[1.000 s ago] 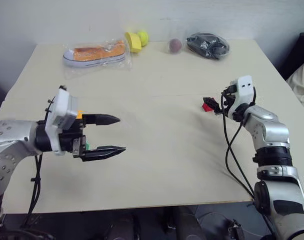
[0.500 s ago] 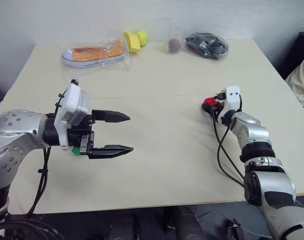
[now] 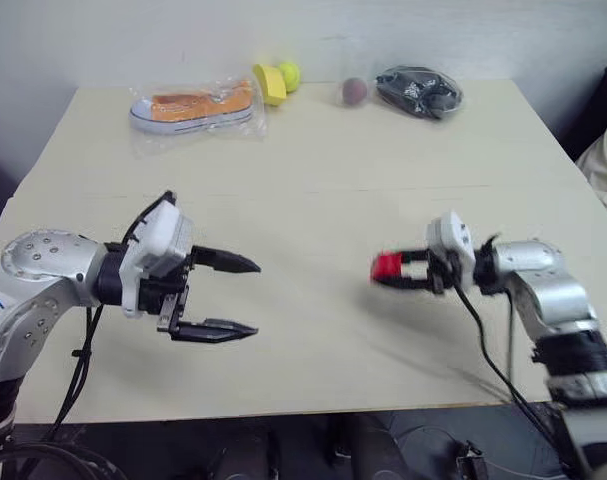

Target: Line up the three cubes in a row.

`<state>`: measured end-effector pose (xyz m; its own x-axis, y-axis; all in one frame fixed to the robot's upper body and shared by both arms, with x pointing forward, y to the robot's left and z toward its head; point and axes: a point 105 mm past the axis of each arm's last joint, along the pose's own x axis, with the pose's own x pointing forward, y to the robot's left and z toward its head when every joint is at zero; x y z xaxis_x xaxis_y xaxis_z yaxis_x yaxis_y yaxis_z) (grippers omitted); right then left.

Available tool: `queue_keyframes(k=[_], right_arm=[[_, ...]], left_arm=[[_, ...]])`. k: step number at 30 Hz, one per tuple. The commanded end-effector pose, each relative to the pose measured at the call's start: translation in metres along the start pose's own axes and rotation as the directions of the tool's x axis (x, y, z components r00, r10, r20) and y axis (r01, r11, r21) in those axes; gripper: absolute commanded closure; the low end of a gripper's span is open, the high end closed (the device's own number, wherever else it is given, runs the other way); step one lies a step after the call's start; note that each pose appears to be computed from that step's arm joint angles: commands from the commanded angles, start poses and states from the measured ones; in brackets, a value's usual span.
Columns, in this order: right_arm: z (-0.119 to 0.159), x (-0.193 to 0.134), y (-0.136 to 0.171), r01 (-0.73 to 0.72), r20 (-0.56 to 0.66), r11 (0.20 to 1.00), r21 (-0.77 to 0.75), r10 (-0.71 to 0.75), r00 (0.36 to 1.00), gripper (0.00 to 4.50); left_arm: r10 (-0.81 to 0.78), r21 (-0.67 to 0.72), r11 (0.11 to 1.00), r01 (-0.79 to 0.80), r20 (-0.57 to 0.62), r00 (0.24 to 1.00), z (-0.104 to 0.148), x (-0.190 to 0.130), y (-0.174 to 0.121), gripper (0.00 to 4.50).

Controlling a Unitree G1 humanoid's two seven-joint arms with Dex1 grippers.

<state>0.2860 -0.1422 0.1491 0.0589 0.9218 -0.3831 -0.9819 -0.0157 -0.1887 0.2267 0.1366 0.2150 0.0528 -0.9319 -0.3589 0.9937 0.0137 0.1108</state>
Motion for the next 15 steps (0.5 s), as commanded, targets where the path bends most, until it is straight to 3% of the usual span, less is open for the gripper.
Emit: queue_keyframes(k=[1, 12, 15], right_arm=[[0.004, 0.013, 0.018, -0.093, -0.014, 0.992, -0.086, 0.092, 0.996, 2.99], [-0.023, 0.048, 0.012, -0.043, -0.055, 0.990, -0.133, 0.036, 0.998, 2.99], [-0.028, 0.049, 0.011, -0.045, -0.071, 0.991, -0.129, 0.036, 0.997, 1.98]], left_arm=[[-0.043, 0.060, 0.997, 0.043, -0.009, 0.999, 0.002, 0.007, -0.006, 0.00], [-0.066, 0.066, 0.996, 0.068, -0.024, 0.998, -0.006, 0.010, -0.011, 0.00], [-0.065, 0.065, 0.996, 0.066, -0.025, 0.998, -0.006, 0.010, -0.012, 0.00]])
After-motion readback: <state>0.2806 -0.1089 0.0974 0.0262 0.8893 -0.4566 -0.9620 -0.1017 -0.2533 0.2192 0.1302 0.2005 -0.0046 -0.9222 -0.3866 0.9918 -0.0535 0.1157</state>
